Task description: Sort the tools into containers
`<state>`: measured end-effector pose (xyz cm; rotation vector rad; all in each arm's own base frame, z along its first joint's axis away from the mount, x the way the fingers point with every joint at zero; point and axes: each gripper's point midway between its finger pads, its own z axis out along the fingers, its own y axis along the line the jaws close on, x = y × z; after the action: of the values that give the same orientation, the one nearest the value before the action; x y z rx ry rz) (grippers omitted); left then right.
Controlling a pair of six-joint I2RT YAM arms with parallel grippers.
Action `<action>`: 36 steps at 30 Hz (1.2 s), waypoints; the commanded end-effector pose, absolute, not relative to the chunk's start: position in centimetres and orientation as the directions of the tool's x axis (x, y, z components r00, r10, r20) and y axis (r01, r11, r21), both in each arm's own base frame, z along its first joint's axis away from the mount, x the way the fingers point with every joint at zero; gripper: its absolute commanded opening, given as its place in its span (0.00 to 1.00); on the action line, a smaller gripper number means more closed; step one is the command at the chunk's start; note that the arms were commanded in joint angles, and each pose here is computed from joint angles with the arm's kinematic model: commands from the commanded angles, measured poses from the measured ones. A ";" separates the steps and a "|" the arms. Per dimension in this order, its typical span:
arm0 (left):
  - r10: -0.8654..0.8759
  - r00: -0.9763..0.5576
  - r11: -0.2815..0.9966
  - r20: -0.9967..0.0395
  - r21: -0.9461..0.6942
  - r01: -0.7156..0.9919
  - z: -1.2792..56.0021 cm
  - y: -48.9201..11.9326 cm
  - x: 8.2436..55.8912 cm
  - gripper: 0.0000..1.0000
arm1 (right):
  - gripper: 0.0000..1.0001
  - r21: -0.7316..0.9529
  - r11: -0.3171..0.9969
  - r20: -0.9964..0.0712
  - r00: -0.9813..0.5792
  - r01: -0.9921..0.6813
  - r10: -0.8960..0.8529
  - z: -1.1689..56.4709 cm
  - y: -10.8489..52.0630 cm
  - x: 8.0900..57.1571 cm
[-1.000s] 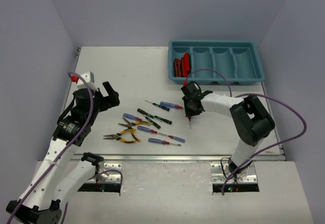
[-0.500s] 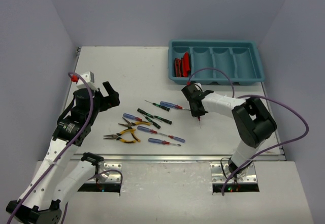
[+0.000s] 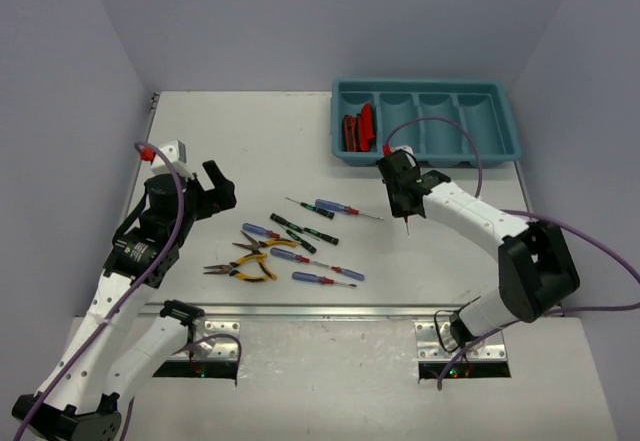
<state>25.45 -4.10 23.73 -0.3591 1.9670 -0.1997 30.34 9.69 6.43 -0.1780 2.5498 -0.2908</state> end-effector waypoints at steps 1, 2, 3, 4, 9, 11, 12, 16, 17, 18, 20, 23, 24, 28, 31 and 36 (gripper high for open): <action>-0.344 -0.333 0.939 -0.878 -0.314 -0.140 25.1 -4.1 26.0 1.00 | 0.00 -0.148 0.983 -0.672 -0.719 -0.106 -0.179 12.4 11.8 35.8; -0.344 -0.332 0.939 -0.878 -0.315 -0.140 25.1 -4.1 26.0 1.00 | 0.00 -0.137 0.984 -0.679 -0.713 -0.112 -0.176 13.0 12.2 36.9; -0.344 -0.332 0.939 -0.878 -0.315 -0.141 25.1 -4.1 26.0 1.00 | 0.00 -0.143 0.984 -0.684 -0.708 -0.106 -0.176 13.9 11.4 39.1; -0.344 -0.333 0.939 -0.878 -0.314 -0.141 25.1 -4.1 26.0 1.00 | 0.00 -0.146 0.984 -0.694 -0.699 -0.099 -0.173 14.5 11.2 40.4; -0.344 -0.332 0.939 -0.878 -0.314 -0.143 25.1 -4.0 26.0 1.00 | 0.00 -0.167 0.982 -0.745 -0.642 -0.083 -0.181 17.5 11.0 48.6; -0.346 -0.325 0.938 -0.880 -0.315 -0.146 25.3 -3.9 25.9 1.00 | 0.00 -0.197 0.978 -0.732 -0.652 -0.073 -0.197 16.7 10.7 52.0; -0.348 -0.320 0.937 -0.881 -0.316 -0.148 25.3 -3.8 25.8 1.00 | 0.00 -0.205 0.976 -0.719 -0.667 -0.067 -0.197 15.8 10.2 53.9; -0.352 -0.308 0.935 -0.884 -0.322 -0.146 25.6 -3.8 25.6 1.00 | 0.10 -0.212 0.974 -0.693 -0.691 -0.077 -0.205 13.3 9.1 57.2; -0.353 -0.307 0.935 -0.884 -0.323 -0.145 25.6 -3.8 25.6 1.00 | 0.21 -0.216 0.972 -0.693 -0.687 -0.090 -0.218 13.1 9.1 57.7; -0.353 -0.306 0.935 -0.884 -0.324 -0.144 25.7 -3.8 25.6 1.00 | 0.31 -0.220 0.970 -0.692 -0.684 -0.103 -0.230 12.8 9.2 58.1; -0.349 -0.319 0.937 -0.881 -0.321 -0.139 25.4 -4.0 25.8 1.00 | 0.47 -0.238 0.965 -0.698 -0.671 -0.111 -0.249 13.1 9.1 59.0; -0.347 -0.323 0.938 -0.881 -0.320 -0.135 25.4 -4.1 25.8 1.00 | 0.55 -0.231 0.966 -0.718 -0.650 -0.116 -0.250 15.5 9.3 58.7; -0.347 -0.323 0.938 -0.881 -0.320 -0.135 25.4 -4.1 25.8 1.00 | 0.58 -0.210 0.970 -0.718 -0.653 -0.126 -0.240 15.5 9.7 58.3; -0.346 -0.321 0.938 -0.882 -0.320 -0.134 25.4 -4.1 25.8 1.00 | 0.66 -0.150 0.949 -0.783 -0.553 -0.278 -0.286 21.0 14.0 54.1; -0.346 -0.320 0.938 -0.882 -0.320 -0.131 25.5 -4.1 25.8 1.00 | 0.66 -0.130 0.856 -0.753 -0.512 -0.501 -0.414 19.2 18.1 48.5; -0.343 -0.329 0.940 -0.880 -0.321 -0.121 25.3 -4.4 25.9 1.00 | 0.57 -0.185 0.633 -0.700 -0.351 -0.752 -0.622 14.6 24.2 39.0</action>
<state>25.30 -4.12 24.08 -0.3546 1.9535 -0.2080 44.17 18.77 17.50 -0.7320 2.2038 0.0941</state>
